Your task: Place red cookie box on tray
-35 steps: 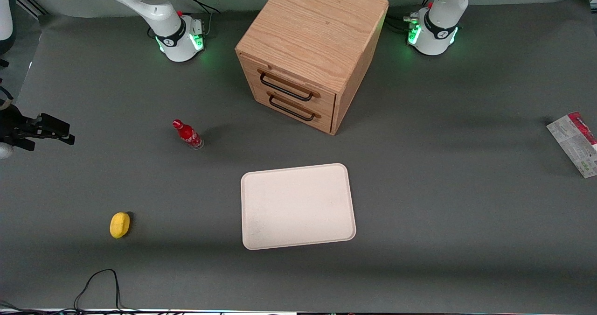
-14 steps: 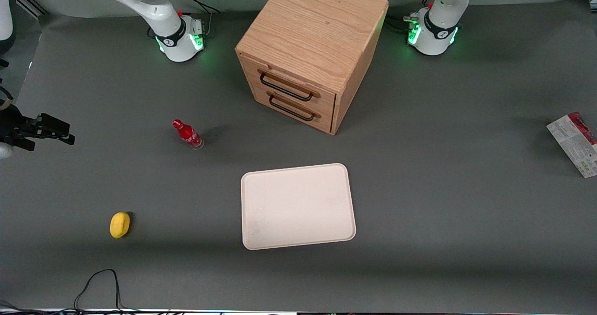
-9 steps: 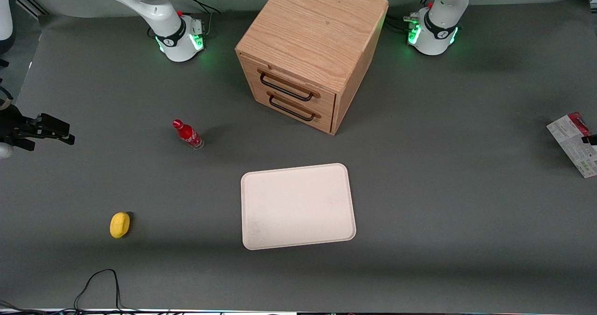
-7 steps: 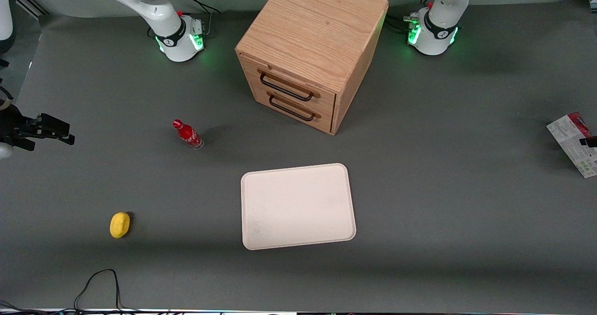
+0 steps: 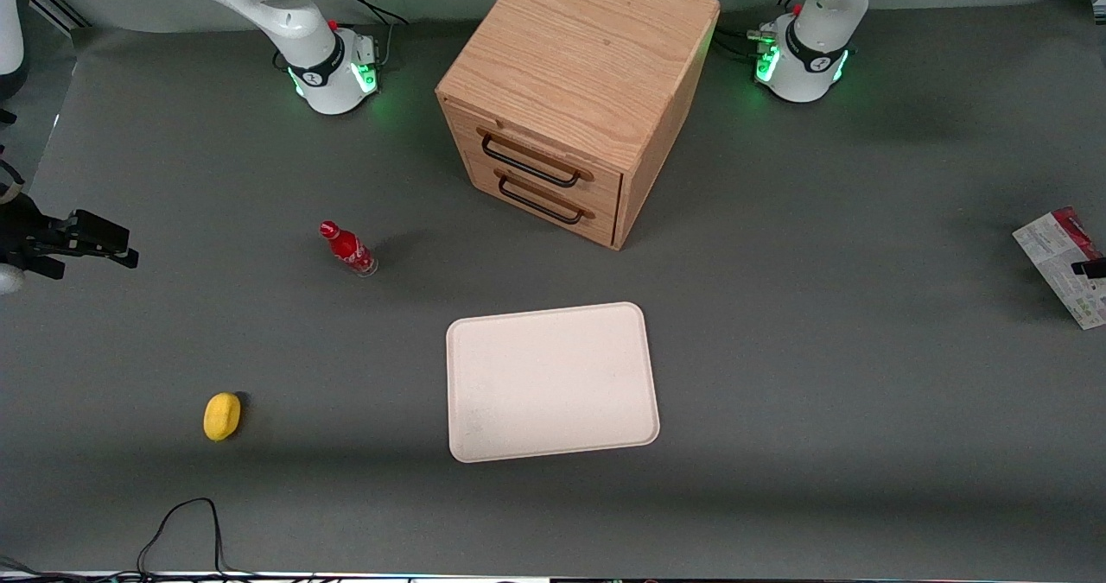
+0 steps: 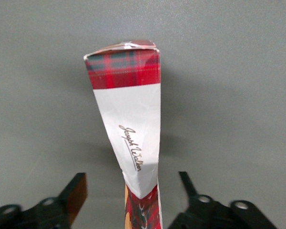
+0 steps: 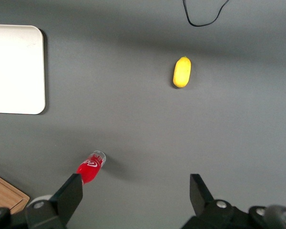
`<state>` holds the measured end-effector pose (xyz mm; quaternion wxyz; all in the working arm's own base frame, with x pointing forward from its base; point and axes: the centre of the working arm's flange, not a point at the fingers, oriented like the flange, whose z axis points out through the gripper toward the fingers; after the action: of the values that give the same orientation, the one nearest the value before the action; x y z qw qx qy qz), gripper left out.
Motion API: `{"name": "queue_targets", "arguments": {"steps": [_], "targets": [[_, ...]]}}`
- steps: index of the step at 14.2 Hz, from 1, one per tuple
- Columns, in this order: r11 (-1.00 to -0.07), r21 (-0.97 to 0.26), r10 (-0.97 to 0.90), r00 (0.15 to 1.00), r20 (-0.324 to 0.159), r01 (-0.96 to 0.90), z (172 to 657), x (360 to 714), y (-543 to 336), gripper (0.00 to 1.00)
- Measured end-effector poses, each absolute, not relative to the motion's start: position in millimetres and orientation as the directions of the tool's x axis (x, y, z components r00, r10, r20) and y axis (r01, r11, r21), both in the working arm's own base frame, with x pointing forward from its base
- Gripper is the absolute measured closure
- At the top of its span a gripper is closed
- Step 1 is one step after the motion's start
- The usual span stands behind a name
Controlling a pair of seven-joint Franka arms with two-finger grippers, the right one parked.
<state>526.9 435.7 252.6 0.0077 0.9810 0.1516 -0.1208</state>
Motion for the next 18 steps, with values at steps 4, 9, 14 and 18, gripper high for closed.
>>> {"name": "queue_targets", "arguments": {"steps": [4,9,14,18], "targets": [[-0.960,-0.020,0.275,0.934,-0.229,0.278,253,529,435,0.68],[-0.962,-0.018,0.268,0.936,-0.229,0.271,253,530,435,0.97],[-0.976,-0.002,0.210,0.946,-0.248,0.216,299,534,428,0.97],[-0.989,-0.003,0.140,0.947,-0.289,0.146,410,547,363,0.97]]}}
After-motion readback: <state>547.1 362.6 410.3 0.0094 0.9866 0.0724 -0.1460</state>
